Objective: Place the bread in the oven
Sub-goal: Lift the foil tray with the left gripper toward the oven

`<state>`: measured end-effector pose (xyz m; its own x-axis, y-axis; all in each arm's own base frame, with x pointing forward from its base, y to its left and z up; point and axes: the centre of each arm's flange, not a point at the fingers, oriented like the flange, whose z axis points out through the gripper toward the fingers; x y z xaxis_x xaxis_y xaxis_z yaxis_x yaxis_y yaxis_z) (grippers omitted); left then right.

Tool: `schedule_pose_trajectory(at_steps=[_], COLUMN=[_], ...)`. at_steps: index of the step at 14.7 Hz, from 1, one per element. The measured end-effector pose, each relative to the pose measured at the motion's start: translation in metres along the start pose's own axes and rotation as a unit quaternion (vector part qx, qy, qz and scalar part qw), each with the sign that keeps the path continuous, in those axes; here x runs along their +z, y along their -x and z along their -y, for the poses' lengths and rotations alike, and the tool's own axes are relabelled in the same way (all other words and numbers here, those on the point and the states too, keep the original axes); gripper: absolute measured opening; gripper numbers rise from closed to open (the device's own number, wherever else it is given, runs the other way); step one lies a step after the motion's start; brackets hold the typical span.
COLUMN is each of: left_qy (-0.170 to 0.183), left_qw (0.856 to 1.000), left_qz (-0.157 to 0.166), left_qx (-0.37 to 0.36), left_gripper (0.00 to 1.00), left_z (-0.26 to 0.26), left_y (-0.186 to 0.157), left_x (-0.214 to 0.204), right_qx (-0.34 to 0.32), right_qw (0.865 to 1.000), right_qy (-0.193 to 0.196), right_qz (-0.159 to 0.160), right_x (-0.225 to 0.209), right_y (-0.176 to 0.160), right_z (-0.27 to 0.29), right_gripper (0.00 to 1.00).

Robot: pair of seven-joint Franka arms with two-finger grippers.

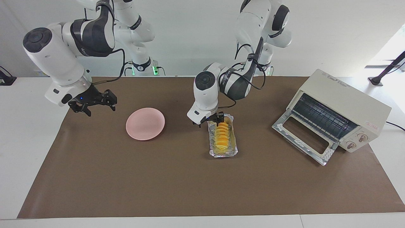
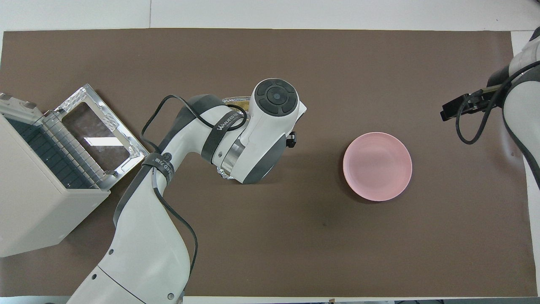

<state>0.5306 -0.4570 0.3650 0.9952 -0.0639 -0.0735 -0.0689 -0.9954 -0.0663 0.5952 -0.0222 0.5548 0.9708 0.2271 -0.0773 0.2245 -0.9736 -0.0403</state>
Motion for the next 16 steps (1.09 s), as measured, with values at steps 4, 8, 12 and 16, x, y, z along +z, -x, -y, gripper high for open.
schedule_pose_trajectory(at_steps=[4,8,12,16], left_qy=[0.002,-0.012,-0.013,-0.013], left_qw=[1.0,1.0,1.0,1.0], left_qz=[-0.01,-0.009,-0.009,-0.009], left_qx=[0.0,0.002,0.002,0.002], left_gripper=[0.76,0.71,0.63,0.27], left_z=[0.0,-0.001,-0.002,-0.002], left_y=[-0.004,-0.011,-0.012,-0.012], left_x=[0.003,0.03,0.034,0.034], right_qx=[0.012,0.028,0.034,0.03], right_qw=[1.0,1.0,0.999,0.999], right_qy=[-0.004,-0.002,0.009,0.003], right_qz=[0.016,0.001,-0.03,-0.012], right_x=[-0.047,-0.063,-0.046,-0.05], right_y=[0.052,0.071,0.061,0.066], right_z=[-0.008,-0.022,-0.031,-0.025], right_gripper=[1.0,1.0,1.0,1.0])
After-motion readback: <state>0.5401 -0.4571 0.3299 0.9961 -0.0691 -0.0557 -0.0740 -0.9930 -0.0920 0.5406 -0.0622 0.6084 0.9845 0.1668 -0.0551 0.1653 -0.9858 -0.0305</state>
